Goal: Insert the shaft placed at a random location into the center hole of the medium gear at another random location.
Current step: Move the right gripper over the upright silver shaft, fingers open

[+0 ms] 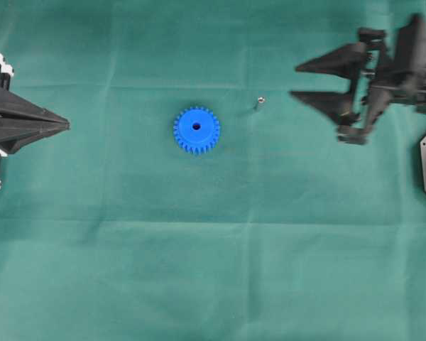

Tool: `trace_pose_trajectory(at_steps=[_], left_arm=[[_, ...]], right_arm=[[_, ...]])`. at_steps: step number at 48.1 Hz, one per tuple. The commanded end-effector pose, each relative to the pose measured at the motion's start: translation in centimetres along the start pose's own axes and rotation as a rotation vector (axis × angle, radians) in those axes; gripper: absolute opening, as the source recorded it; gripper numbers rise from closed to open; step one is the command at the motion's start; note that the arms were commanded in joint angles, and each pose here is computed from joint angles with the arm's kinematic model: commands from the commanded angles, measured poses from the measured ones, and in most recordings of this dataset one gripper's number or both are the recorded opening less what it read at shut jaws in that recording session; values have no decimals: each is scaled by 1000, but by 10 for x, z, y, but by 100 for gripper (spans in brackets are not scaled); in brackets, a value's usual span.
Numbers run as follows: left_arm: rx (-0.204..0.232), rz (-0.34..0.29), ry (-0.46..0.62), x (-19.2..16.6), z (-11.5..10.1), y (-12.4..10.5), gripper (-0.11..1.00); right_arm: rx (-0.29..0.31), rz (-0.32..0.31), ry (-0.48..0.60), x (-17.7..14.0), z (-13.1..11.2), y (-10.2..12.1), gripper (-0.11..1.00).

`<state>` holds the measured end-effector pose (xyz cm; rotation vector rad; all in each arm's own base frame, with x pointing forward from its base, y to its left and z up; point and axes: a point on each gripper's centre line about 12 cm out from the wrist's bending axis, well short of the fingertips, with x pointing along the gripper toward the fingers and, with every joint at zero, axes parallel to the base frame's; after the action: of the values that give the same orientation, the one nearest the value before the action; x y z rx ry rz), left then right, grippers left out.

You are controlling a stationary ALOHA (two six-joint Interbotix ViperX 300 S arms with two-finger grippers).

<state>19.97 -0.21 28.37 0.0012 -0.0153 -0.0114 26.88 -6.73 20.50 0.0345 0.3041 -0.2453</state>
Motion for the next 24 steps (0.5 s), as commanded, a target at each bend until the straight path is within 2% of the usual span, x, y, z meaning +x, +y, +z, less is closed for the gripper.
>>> trace_pose_trajectory(at_steps=[1,2,4,9,24], left_arm=[[0,-1,-23,3,10,0,0],[0,-1,-23,3,10,0,0],[1,-1,-20,3,9,0,0],[1,-1,-20,3,9,0,0],[2,1,-14,3,9,0,0]], right_arm=[[7,-18,11,17,-2,-5,80],[8,-23,26,23,-9,-7,86],[10,-28,37,29,-15,-8,90],[14,-38,51,42,-29,-11,84],[31,-55,143,67,-60,-16,85]])
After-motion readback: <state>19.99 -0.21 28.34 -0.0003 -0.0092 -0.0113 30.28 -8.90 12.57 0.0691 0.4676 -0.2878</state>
